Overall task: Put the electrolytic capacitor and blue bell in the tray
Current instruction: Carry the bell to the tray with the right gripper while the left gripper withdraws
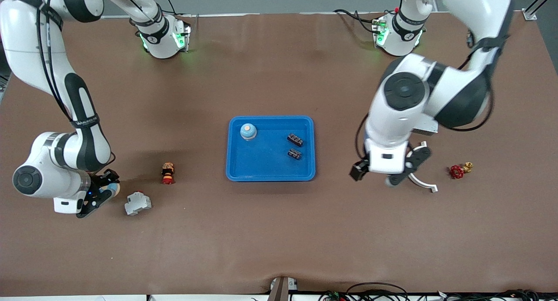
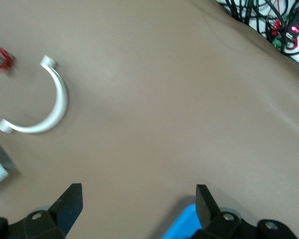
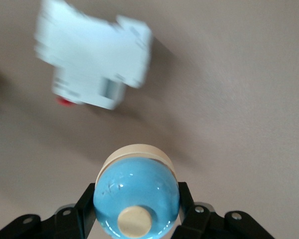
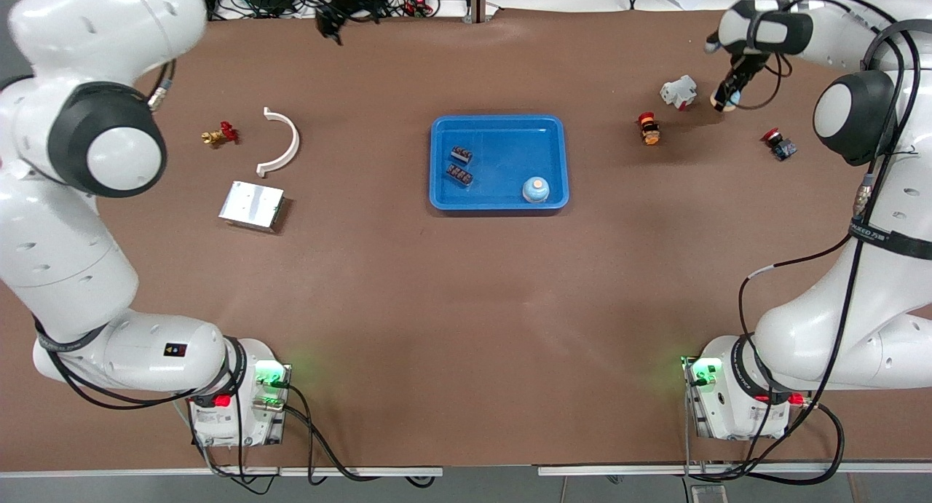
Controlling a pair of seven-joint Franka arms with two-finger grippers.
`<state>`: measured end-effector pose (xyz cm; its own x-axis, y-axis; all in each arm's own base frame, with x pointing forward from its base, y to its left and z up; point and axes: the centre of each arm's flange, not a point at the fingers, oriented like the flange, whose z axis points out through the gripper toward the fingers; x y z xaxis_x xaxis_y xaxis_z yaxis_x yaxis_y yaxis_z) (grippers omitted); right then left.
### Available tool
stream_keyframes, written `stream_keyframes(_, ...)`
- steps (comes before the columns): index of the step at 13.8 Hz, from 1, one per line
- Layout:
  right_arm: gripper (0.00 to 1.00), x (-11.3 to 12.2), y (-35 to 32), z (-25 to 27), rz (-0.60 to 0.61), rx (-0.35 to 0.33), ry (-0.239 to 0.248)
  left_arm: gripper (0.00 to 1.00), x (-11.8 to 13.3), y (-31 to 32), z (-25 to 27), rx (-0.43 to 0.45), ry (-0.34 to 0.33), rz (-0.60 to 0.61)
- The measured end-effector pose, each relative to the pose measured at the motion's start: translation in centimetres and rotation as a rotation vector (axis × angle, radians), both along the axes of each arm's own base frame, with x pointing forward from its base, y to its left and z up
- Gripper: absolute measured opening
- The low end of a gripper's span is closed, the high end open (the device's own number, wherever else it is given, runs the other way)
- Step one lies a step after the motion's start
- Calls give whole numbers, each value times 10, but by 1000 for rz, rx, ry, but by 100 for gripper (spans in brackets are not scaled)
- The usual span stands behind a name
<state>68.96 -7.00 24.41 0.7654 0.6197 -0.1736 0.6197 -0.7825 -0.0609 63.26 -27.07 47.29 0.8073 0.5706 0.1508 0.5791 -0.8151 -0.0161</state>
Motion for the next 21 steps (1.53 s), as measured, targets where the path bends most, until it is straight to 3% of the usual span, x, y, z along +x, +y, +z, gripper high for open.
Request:
stream_keyframes(3,67,-2,90,72,-135,-43,35,100,2,57,40,22,25,-108)
stream_keyframes(6,67,-19,205,93,-306,-64,24,100,2,129,83,18,36,-228)
stream_keyframes(9,67,-45,303,87,-445,-59,32,100,-10,202,121,6,57,-300)
stream_keyframes(14,67,-59,384,60,-563,-16,-63,100,-40,229,162,54,82,-402)
stream_keyframes(21,67,-90,445,8,-602,-42,-51,100,-68,263,200,46,67,-503)
